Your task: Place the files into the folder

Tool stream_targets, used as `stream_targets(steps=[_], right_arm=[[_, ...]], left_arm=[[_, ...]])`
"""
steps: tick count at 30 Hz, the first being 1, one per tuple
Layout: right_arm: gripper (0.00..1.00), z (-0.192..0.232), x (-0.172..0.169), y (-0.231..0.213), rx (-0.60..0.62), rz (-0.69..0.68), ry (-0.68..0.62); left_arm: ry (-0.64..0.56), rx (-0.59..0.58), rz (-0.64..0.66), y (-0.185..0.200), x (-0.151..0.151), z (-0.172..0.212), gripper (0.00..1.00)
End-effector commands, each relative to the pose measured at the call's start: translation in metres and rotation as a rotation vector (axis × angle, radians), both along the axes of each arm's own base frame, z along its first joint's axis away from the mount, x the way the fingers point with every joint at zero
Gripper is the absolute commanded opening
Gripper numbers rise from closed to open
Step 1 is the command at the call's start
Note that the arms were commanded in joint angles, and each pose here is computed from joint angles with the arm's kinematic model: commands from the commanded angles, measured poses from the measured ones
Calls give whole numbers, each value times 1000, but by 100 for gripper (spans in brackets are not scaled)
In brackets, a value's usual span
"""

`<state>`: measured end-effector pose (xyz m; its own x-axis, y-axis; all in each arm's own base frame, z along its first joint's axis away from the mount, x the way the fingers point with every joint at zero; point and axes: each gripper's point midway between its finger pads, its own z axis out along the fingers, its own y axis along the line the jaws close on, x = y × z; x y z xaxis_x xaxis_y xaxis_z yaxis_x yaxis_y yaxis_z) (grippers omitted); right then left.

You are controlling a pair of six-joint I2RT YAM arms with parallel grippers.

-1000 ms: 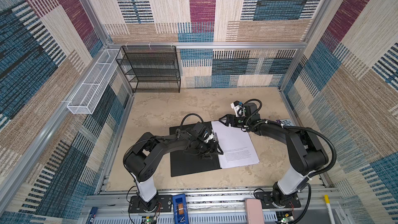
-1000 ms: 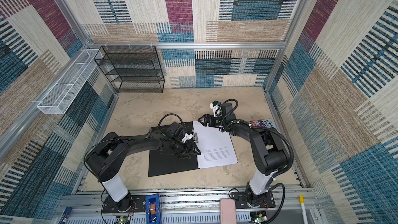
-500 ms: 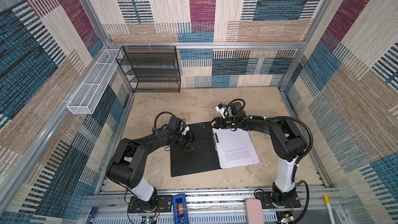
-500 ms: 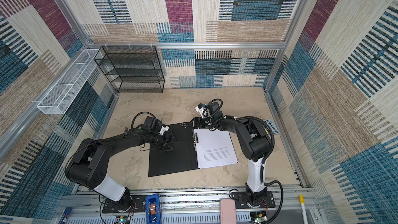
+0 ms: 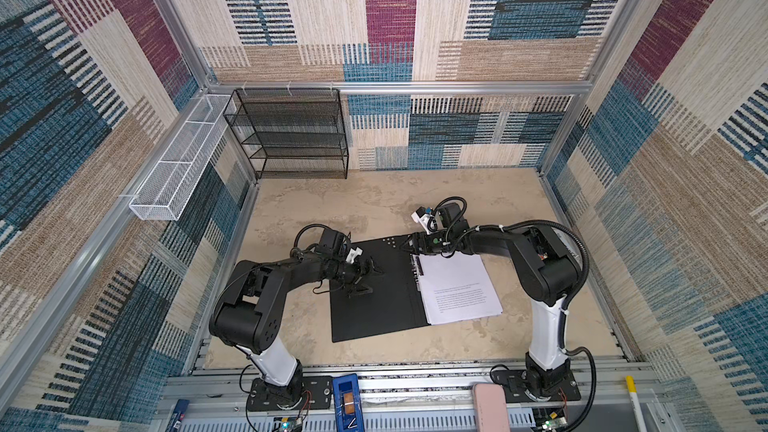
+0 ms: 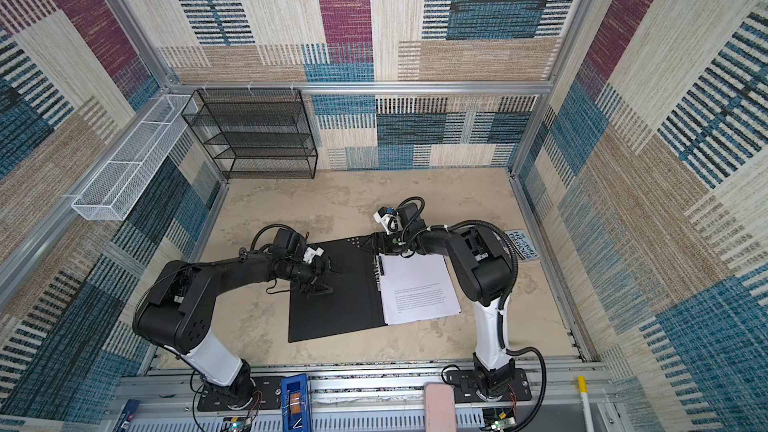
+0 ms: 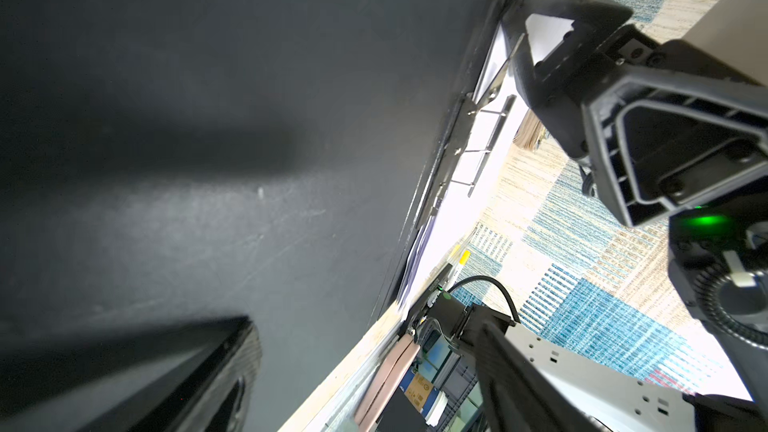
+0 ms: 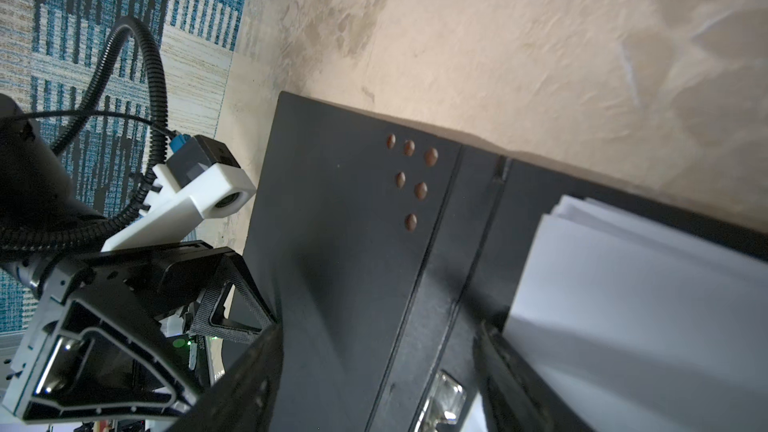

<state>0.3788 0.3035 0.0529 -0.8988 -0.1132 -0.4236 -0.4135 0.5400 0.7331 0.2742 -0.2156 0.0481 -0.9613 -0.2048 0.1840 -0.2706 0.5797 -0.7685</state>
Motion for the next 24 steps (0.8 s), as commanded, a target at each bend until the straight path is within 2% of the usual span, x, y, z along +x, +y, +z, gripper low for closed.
stream_targets(steps=[1, 15, 24], right_arm=[[75, -3, -4, 0, 4, -7, 24], [75, 56, -21, 17, 201, 121, -14], [74, 73, -72, 10, 223, 175, 1]], left_arm=[[22, 99, 16, 14, -5, -19, 83], [57, 135, 37, 23, -7, -31, 83], [17, 128, 25, 21, 1, -17, 82]])
